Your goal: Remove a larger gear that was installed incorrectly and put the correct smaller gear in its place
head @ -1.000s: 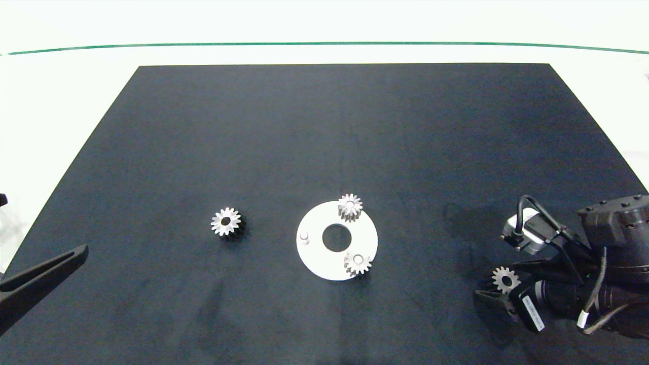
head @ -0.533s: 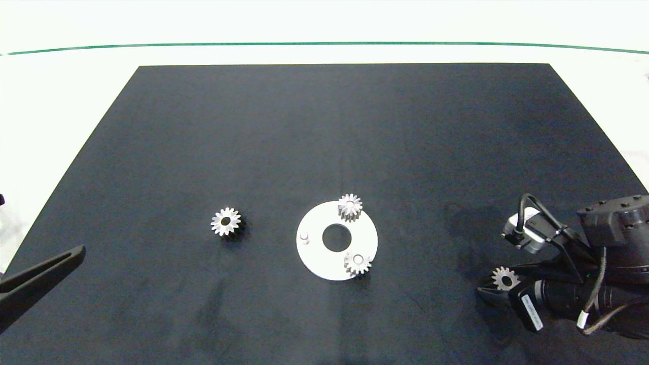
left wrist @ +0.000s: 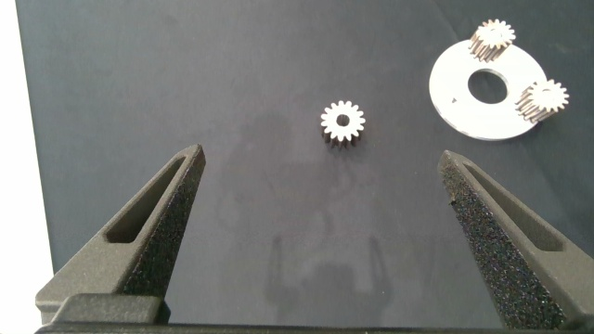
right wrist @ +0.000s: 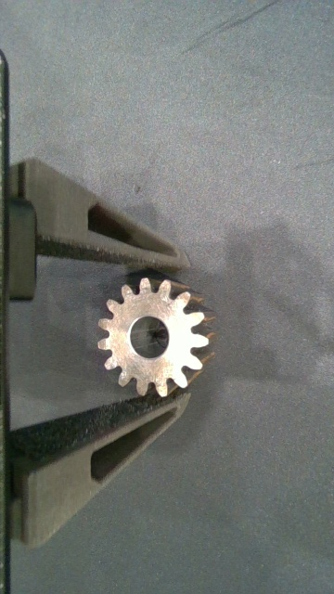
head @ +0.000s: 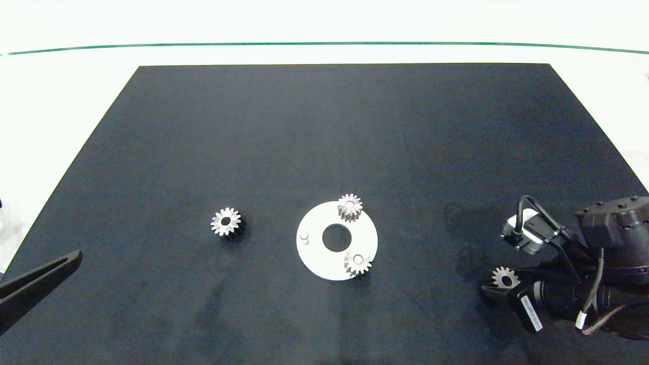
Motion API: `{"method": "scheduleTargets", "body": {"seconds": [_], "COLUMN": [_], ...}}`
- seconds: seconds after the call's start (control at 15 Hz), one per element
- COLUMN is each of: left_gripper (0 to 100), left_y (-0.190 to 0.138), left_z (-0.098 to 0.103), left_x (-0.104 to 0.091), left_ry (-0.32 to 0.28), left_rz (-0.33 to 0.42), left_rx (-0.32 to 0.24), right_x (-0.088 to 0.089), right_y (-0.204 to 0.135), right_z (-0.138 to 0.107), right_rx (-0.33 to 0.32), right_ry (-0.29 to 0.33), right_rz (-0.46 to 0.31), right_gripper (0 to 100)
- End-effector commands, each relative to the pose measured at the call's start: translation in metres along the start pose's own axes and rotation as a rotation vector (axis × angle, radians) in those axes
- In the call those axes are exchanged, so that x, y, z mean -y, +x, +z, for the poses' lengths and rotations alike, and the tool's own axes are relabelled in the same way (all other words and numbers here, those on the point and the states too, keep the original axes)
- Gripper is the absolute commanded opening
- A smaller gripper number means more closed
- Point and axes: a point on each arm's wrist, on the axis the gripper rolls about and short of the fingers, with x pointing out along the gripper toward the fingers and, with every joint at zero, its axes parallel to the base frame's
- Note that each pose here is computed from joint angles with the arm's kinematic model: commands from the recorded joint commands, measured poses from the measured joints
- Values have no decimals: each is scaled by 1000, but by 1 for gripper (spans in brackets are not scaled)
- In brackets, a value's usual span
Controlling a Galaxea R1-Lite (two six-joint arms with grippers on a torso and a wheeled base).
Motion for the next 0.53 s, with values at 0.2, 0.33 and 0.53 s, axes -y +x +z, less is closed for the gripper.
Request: {"method": "scheduleTargets", "body": {"seconds": [0.2, 0.33, 0.53], "left_gripper": [100, 100, 100], "left_y": [-1, -1, -2], "left_z": [1, 1, 1], "left_x": [0, 0, -1], "left_ry": [1, 1, 0], "left_rz": [2, 2, 5], "left_rx": [5, 7, 9], "right_x": [0, 0, -1], "right_y": [0, -1, 1], "right_z": [1, 0, -2], "right_rx": [4, 2, -2], "right_ry": [-2, -1, -4], "right_rz": [-2, -2, 0], "right_gripper": [40, 37, 30]}}
